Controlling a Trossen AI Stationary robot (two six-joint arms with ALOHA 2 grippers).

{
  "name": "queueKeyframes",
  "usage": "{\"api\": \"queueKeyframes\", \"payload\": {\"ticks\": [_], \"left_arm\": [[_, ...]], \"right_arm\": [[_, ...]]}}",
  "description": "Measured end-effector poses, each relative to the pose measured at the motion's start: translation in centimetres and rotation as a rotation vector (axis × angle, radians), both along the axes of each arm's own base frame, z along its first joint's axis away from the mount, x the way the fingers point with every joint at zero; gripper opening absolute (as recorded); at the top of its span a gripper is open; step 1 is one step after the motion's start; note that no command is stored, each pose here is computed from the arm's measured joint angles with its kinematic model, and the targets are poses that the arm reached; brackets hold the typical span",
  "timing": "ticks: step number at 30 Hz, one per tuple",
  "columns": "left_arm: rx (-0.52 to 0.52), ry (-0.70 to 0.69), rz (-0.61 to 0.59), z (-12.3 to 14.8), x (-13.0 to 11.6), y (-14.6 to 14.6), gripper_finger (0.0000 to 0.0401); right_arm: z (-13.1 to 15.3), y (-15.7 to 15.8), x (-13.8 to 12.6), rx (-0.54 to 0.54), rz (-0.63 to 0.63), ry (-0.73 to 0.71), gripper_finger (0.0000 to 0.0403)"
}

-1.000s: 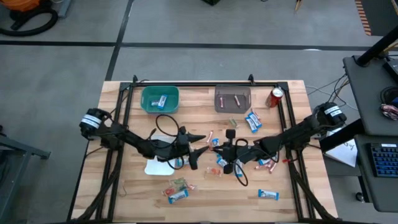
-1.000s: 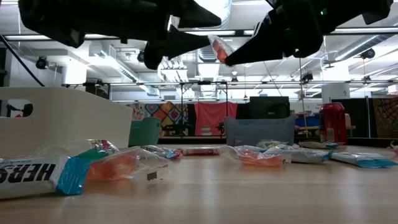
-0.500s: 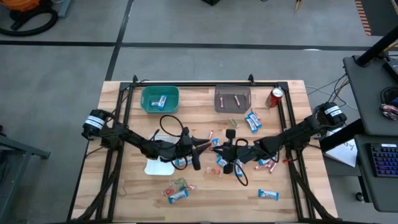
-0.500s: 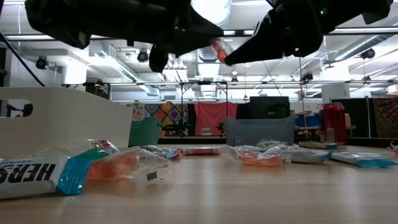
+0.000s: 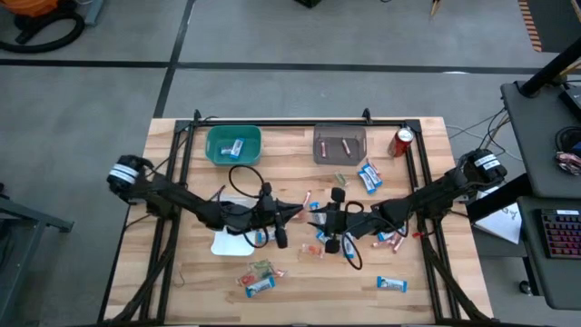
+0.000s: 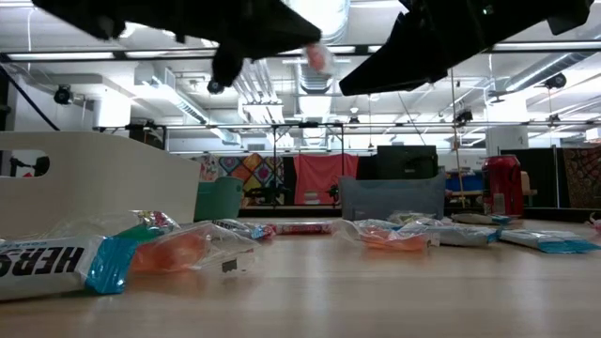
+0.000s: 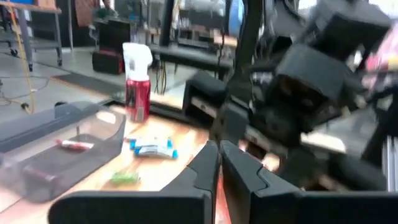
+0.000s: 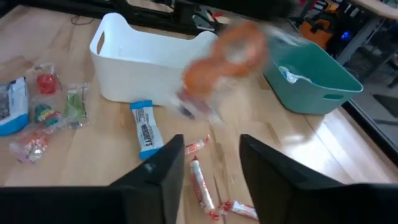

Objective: Sort candy
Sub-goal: Put the orange gummy candy into the white bin

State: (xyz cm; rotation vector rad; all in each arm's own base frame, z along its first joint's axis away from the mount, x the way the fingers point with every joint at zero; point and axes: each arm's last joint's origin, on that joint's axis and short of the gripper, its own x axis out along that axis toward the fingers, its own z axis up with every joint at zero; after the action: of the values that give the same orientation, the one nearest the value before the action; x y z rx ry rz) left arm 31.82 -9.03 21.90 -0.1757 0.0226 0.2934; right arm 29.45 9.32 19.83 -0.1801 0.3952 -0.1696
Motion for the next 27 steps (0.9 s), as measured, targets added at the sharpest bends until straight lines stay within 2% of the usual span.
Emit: {"api": "queueKeyframes", "payload": {"ticks": [4,7,10,13,21,27], "left_arm": [[-0.005,0.195,-0.016,2.2,-2.3,-0.1,0.0],[-0.085,0.44,0.019,4.3,-4.9,0.3,0.0],[-0.187,0.714,0.145,5.1,-7.8,0.9,0.0],[-0.238,0.865,0.235,5.3,-9.6,1.2,0.0],[-0.353,1.016,0.241,2.7,-10.0,1.0,0.0],[-0.355,1.064,0.289,1.1,-9.7,0.8,0.0]], "right_arm": [[0.1,0.0,0.0,0.016,-0.006,-0.005,0.0181],[0.1,0.0,0.0,0.013,-0.006,-0.003,0.0184],[0.1,0.0,0.0,0.009,-0.004,-0.002,0.0184],[0.1,0.0,0.0,0.013,-0.006,-0.003,0.0184],[0.0,-0.2,0.0,0.056,-0.029,-0.007,0.0185],[0.0,-0.8,-0.3,0.135,-0.087,0.018,0.0187]]}}
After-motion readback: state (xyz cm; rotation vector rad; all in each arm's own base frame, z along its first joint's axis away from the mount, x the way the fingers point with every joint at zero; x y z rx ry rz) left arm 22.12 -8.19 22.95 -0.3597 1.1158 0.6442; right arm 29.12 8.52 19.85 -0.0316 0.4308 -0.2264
